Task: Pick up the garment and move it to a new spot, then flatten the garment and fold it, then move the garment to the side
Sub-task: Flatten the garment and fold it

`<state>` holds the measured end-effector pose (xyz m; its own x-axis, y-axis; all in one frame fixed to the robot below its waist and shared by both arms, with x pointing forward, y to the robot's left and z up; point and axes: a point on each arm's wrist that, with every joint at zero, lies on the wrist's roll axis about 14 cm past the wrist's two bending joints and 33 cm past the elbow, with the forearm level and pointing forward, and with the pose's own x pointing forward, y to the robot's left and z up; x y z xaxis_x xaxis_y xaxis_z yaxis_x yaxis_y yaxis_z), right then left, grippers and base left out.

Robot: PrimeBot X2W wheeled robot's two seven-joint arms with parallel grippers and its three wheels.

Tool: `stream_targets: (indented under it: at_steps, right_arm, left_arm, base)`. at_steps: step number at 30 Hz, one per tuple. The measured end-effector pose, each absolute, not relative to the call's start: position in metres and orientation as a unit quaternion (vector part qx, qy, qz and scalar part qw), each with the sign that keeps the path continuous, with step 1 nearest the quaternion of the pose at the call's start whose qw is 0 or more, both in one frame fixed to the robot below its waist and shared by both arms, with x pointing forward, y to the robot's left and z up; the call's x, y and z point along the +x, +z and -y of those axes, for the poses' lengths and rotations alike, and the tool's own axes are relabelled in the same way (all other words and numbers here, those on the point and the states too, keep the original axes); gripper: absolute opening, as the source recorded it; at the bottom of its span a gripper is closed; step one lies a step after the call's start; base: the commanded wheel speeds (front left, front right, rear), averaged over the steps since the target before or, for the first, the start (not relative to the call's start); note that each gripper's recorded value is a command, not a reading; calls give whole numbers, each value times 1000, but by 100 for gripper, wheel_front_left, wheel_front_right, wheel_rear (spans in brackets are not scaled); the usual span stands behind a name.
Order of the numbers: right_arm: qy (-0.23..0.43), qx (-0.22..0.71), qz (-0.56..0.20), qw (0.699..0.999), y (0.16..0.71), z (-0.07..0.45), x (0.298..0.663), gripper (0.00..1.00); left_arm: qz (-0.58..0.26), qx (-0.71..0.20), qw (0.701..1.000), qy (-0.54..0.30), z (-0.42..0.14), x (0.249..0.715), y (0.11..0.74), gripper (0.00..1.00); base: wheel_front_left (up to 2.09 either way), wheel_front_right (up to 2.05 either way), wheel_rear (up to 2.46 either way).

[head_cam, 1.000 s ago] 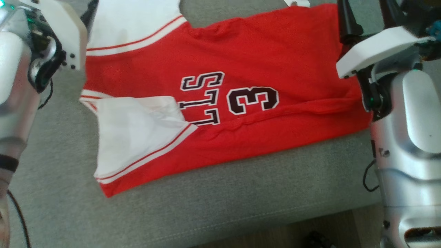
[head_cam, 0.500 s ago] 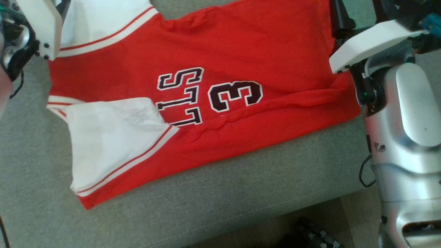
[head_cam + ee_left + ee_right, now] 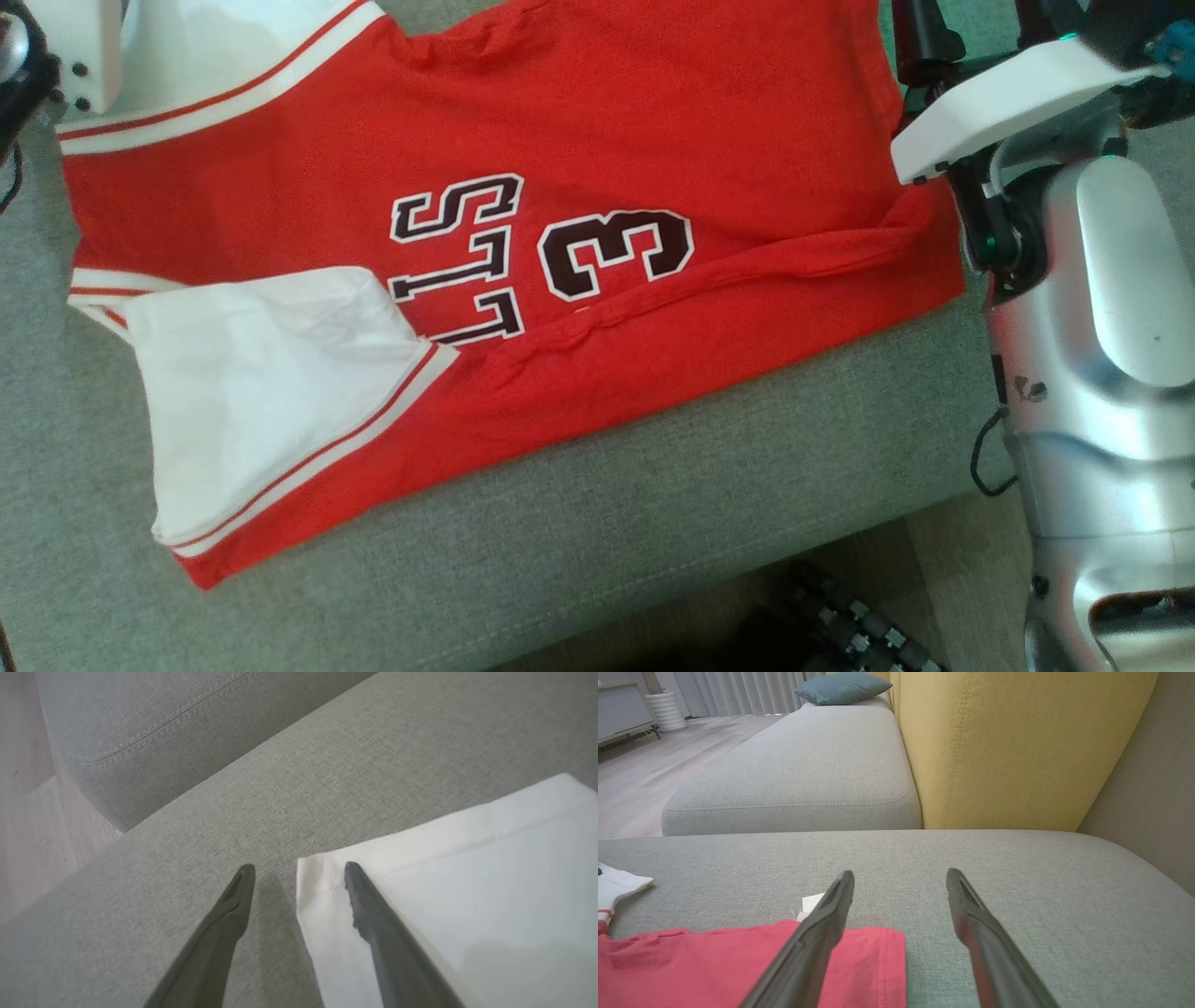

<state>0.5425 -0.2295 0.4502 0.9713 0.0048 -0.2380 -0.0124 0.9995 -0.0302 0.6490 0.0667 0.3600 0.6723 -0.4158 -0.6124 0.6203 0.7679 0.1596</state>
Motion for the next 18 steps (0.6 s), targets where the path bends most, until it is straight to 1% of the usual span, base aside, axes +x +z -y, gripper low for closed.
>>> stream_targets:
  at_steps: [2,3,4,7,11,18]
  right_arm:
    - [3,-17,-122,992,449,231,542,100]
    - [2,-16,-123,992,448,231,542,100]
    - [1,-15,-123,992,447,232,542,100]
    - [0,-13,-124,992,446,232,543,100]
    - [-2,-11,-121,993,447,232,545,100]
    - [3,20,-122,992,451,222,550,100]
  left_arm:
    - [-288,168,898,-288,-65,650,358,100]
    - [-292,163,897,-288,-64,650,356,89]
    - [-302,156,895,-288,-63,648,353,0]
    - [-309,149,889,-303,-53,644,355,0]
    - [-300,134,894,-306,-53,641,361,0]
    - [-229,97,920,-303,-54,638,404,0]
  base:
    - [0,0,0]
    - [0,0,0]
    - [0,0,0]
    - [0,0,0]
    - [0,0,0]
    - [0,0,0]
